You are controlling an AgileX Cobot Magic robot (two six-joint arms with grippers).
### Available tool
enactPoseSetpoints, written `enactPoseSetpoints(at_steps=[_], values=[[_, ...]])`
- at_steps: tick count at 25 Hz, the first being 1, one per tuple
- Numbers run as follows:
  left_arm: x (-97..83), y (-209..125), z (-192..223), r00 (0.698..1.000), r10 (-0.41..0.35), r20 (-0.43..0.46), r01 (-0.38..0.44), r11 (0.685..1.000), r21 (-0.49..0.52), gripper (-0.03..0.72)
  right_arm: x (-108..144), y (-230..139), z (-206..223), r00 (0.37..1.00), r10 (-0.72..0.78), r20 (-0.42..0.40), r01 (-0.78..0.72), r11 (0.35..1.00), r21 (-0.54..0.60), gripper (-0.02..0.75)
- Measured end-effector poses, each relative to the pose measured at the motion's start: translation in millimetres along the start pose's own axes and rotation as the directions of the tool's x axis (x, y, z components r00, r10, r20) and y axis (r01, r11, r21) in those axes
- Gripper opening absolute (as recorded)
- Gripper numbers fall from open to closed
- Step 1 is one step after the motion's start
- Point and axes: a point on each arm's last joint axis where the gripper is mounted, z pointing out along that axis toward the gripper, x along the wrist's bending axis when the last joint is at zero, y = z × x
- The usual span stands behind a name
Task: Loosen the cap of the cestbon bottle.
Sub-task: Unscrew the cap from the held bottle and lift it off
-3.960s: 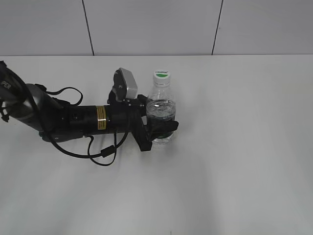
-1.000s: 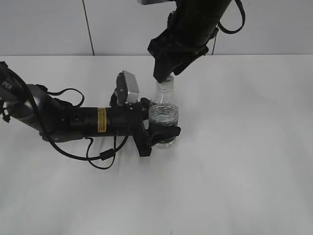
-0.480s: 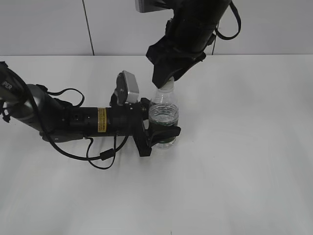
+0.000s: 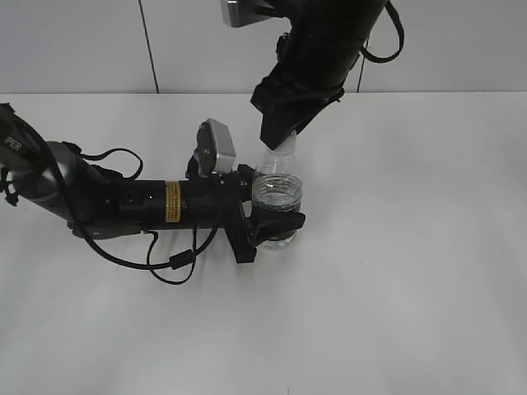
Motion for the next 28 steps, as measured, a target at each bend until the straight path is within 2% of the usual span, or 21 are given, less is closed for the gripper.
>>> enactPoseSetpoints(at_steps=[3,5,7,11,13,16,18,23,28], values=[[0.1,0.3,0.4,1.000,-0.001,-0.001,0.001,1.000,0.000,0.407,-0.2,-0.4,0.0,0.983,-0.184,0.002,0.184,0.983,0.005,0.302],[0.1,0.3,0.4,1.000,-0.001,-0.001,0.001,1.000,0.000,0.407,-0.3,0.0,-0.6,0.945,-0.327,0.003,0.327,0.945,0.004,0.302],[0.1,0.3,0.4,1.000,-0.001,-0.001,0.001,1.000,0.000,0.407,-0.3,-0.2,-0.6,0.880,-0.475,0.002,0.475,0.880,0.006,0.302],[0.4,0.7,0.6,1.000,0.002,0.001,-0.002,1.000,-0.001,0.407,-0.6,-0.2,-0.6,0.680,-0.733,0.001,0.733,0.680,0.009,0.302],[0.3,0.6,0.6,1.000,0.001,0.001,-0.001,1.000,-0.001,0.407,-1.0,0.2,-0.6,0.592,-0.806,0.006,0.806,0.592,0.009,0.302],[0.3,0.7,0.6,1.000,0.000,0.001,0.000,1.000,-0.002,0.407,-1.3,0.4,-0.6,0.502,-0.865,0.009,0.865,0.502,0.012,0.302],[0.3,0.7,0.6,1.000,0.000,0.001,0.000,1.000,-0.002,0.407,-1.2,0.5,-0.6,0.482,-0.876,0.010,0.876,0.482,0.011,0.302],[0.3,0.7,0.3,1.000,0.001,0.003,-0.001,1.000,-0.002,0.406,-0.1,2.0,-0.7,0.476,-0.880,0.018,0.880,0.476,-0.007,0.320],[0.0,0.6,0.3,1.000,0.002,0.006,-0.002,1.000,-0.001,0.406,-0.8,3.1,-0.7,0.469,-0.882,0.032,0.883,0.469,-0.006,0.438]])
